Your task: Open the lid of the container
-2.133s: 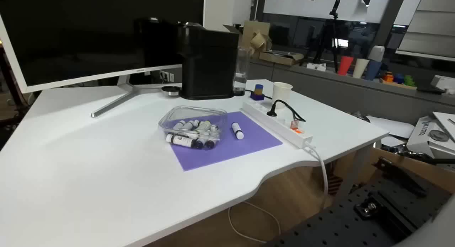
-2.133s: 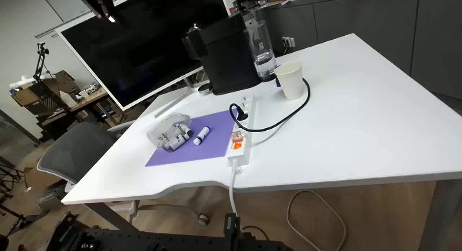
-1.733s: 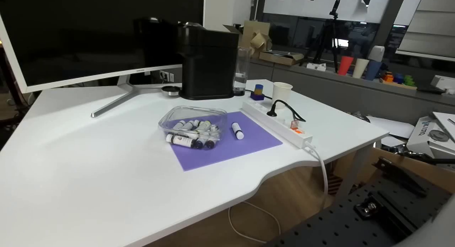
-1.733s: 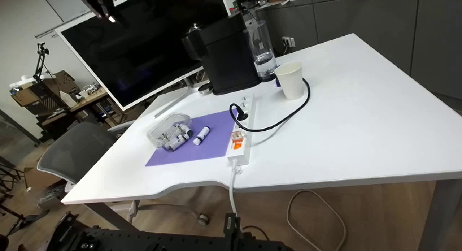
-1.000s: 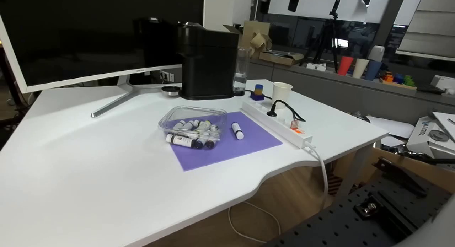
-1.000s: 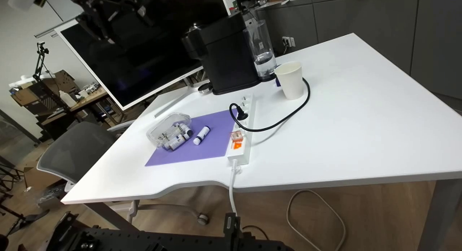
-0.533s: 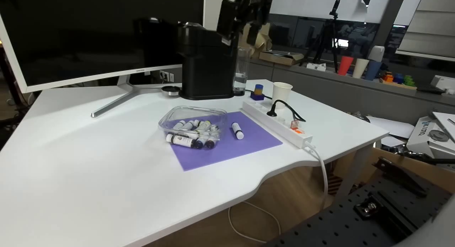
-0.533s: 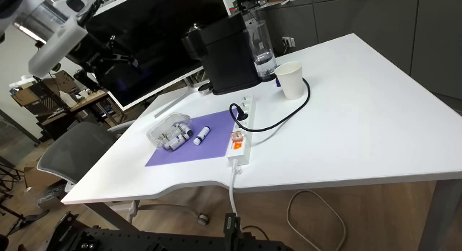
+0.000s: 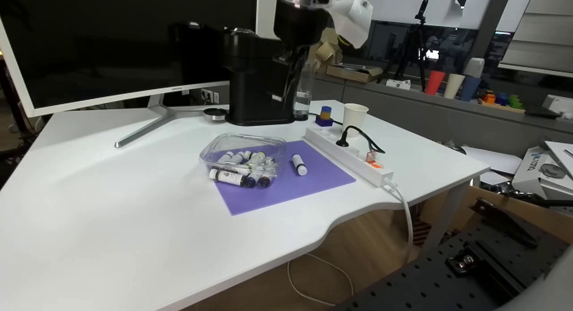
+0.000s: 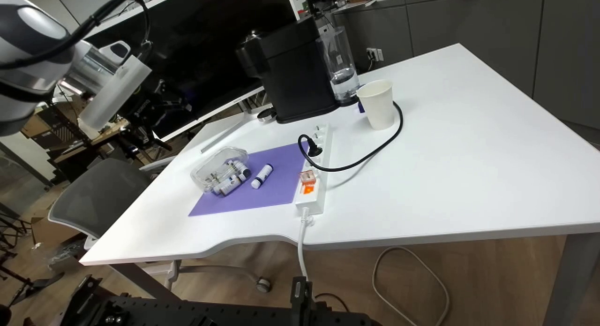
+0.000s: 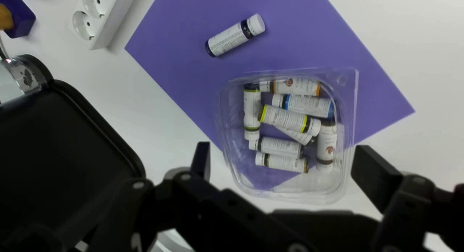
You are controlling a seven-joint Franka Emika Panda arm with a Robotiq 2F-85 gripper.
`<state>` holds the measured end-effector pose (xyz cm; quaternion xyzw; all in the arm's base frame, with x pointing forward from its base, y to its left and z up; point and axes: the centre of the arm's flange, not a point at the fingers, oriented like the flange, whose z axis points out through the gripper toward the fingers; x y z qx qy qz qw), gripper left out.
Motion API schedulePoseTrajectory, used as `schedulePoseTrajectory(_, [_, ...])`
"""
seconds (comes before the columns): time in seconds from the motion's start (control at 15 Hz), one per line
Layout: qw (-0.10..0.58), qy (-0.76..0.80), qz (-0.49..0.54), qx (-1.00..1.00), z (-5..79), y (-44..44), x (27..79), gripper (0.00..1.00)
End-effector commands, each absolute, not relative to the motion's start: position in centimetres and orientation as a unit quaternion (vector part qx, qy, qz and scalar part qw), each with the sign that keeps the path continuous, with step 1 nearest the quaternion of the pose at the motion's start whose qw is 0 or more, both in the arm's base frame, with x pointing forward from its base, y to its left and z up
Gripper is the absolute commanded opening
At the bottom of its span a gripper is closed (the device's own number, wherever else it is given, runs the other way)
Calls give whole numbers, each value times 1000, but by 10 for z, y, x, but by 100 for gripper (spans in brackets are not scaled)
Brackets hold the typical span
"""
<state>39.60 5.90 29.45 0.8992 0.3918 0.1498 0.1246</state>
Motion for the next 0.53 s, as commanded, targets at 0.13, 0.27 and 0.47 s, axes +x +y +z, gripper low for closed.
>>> schedulePoseTrajectory(0.13, [124,406,139,895,281,55,395,100])
schedulePoseTrajectory(0.27, [123,415,135,891,276,56,392,100])
schedulePoseTrajectory(0.47, [127,437,133,880,260,58,383,100])
